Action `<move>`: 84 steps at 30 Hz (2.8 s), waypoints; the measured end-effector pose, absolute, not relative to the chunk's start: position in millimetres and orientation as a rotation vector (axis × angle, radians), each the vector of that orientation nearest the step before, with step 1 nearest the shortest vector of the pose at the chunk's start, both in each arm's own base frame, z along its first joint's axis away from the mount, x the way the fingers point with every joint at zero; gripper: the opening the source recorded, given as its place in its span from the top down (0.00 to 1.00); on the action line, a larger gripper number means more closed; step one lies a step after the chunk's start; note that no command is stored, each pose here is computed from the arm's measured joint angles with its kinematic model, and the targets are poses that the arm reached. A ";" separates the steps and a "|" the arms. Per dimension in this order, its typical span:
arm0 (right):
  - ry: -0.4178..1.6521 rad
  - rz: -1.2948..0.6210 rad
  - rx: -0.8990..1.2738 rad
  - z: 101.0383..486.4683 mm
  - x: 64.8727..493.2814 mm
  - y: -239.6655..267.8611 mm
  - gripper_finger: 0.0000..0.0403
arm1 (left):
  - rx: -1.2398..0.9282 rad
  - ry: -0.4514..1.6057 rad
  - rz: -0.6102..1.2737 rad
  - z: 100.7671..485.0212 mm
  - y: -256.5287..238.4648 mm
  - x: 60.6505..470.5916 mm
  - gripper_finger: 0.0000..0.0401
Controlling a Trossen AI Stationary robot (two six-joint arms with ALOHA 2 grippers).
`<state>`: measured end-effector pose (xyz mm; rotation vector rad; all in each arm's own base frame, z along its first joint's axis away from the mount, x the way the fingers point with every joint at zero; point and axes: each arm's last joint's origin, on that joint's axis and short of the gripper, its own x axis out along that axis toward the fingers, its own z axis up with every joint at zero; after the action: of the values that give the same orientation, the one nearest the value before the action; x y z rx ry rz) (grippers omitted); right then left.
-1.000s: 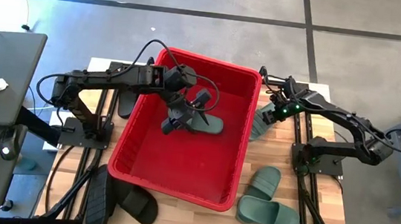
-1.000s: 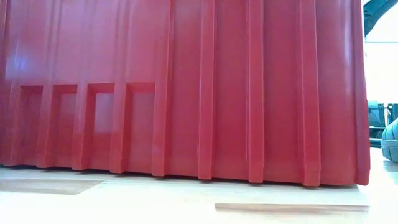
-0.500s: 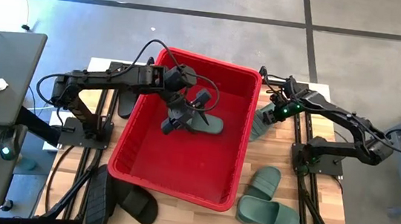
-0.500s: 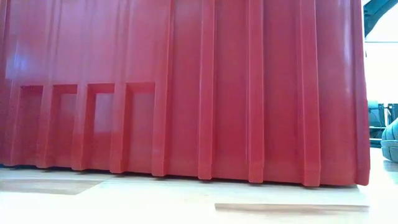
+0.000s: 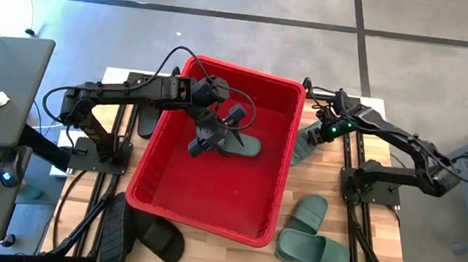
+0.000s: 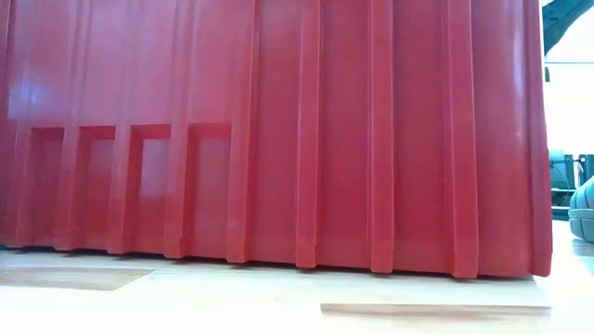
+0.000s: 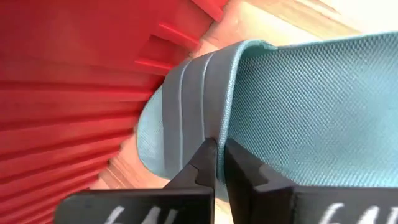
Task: Pick and place slides into bin
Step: Put the green slide into the red container
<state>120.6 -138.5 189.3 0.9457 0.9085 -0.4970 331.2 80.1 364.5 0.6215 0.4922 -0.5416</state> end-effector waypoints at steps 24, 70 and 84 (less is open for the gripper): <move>0.851 -0.953 0.823 332.6 100.9 -119.3 1.00 | 0.686 0.581 -0.414 363.4 84.6 331.8 0.42; 0.199 -0.530 0.809 394.7 276.3 -135.9 1.00 | 0.749 0.788 -0.129 393.4 80.2 282.3 0.42; 0.238 -0.587 0.939 322.1 361.3 -134.9 1.00 | 0.799 0.788 -0.153 395.8 78.9 277.8 0.42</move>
<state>361.3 -134.9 322.1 0.9390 0.2376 -0.5868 277.8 78.9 395.8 0.7990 0.7883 -0.1530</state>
